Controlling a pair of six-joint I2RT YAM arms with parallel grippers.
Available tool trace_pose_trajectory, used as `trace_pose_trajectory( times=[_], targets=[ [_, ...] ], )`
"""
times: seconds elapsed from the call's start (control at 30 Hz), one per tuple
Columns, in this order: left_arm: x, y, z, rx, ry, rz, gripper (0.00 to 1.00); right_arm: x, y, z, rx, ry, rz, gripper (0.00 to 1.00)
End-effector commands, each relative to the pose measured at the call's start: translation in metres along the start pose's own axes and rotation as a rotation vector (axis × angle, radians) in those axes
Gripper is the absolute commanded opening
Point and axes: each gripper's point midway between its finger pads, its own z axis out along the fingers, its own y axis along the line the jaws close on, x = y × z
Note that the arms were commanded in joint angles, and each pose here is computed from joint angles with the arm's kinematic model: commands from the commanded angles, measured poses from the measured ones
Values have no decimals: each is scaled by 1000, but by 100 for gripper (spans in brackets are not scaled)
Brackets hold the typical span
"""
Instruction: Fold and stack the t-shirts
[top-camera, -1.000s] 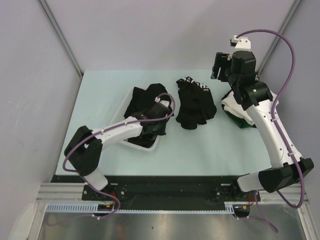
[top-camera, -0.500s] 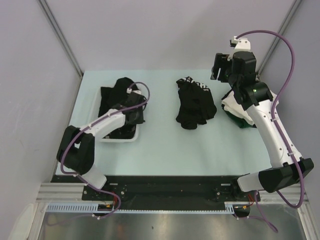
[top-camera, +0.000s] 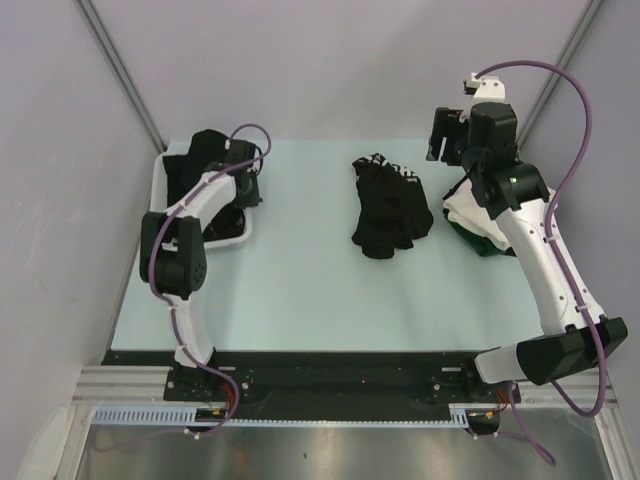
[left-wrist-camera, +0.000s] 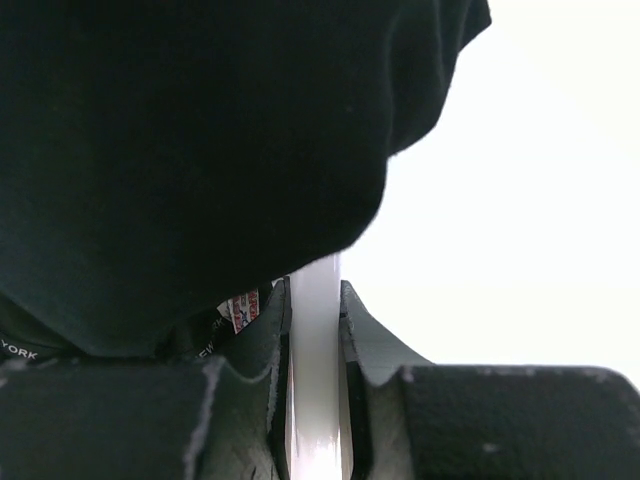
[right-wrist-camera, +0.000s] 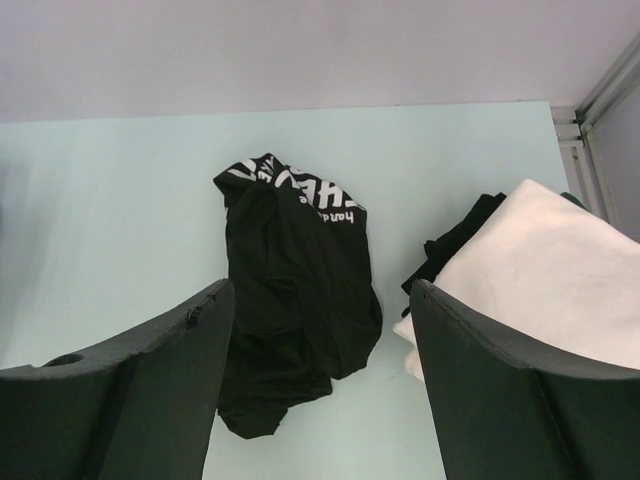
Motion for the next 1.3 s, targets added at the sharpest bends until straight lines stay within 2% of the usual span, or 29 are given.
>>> trace_pose_trajectory(
  times=[0.0, 0.03, 0.1, 0.13, 0.2, 0.23, 0.43, 0.6, 0.7, 0.8, 1.03, 1.2, 1.27],
  targets=[
    [-1, -14, 38, 67, 78, 88, 0, -25, -6, -19, -4, -56, -28, 76],
    [-19, -19, 38, 81, 48, 86, 0, -23, -6, -19, -2, -45, -39, 76],
    [-16, -20, 56, 84, 91, 92, 0, -27, -7, -23, 1, -48, -48, 77],
    [-33, -24, 56, 95, 58, 88, 0, -27, -9, -24, 9, -46, -49, 77],
    [-33, -19, 72, 78, 81, 89, 0, -27, -12, -27, 20, -48, -49, 77],
    [-47, -20, 71, 75, 50, 86, 0, -25, -13, -26, 25, -45, -51, 78],
    [-69, 20, 87, -82, 28, 168, 0, -15, -15, -21, 39, -18, -66, 79],
    [-64, 73, 87, -161, 75, 92, 0, -13, -10, -11, 25, -9, -54, 79],
    [-56, 89, 85, -154, 102, 67, 0, -13, -5, -7, 8, -5, -39, 79],
    [-57, 122, 82, -172, 104, 12, 0, -13, -2, -5, -2, -1, -32, 79],
    [-75, 139, 83, -121, 72, -54, 0, -14, -3, -7, -3, -4, -36, 79],
    [-76, 126, 95, -43, 73, -62, 1, -10, -5, -8, 8, 5, -48, 79],
    [-70, 131, 102, -65, 92, -61, 1, -9, -6, -8, 10, 7, -55, 80]
  ],
)
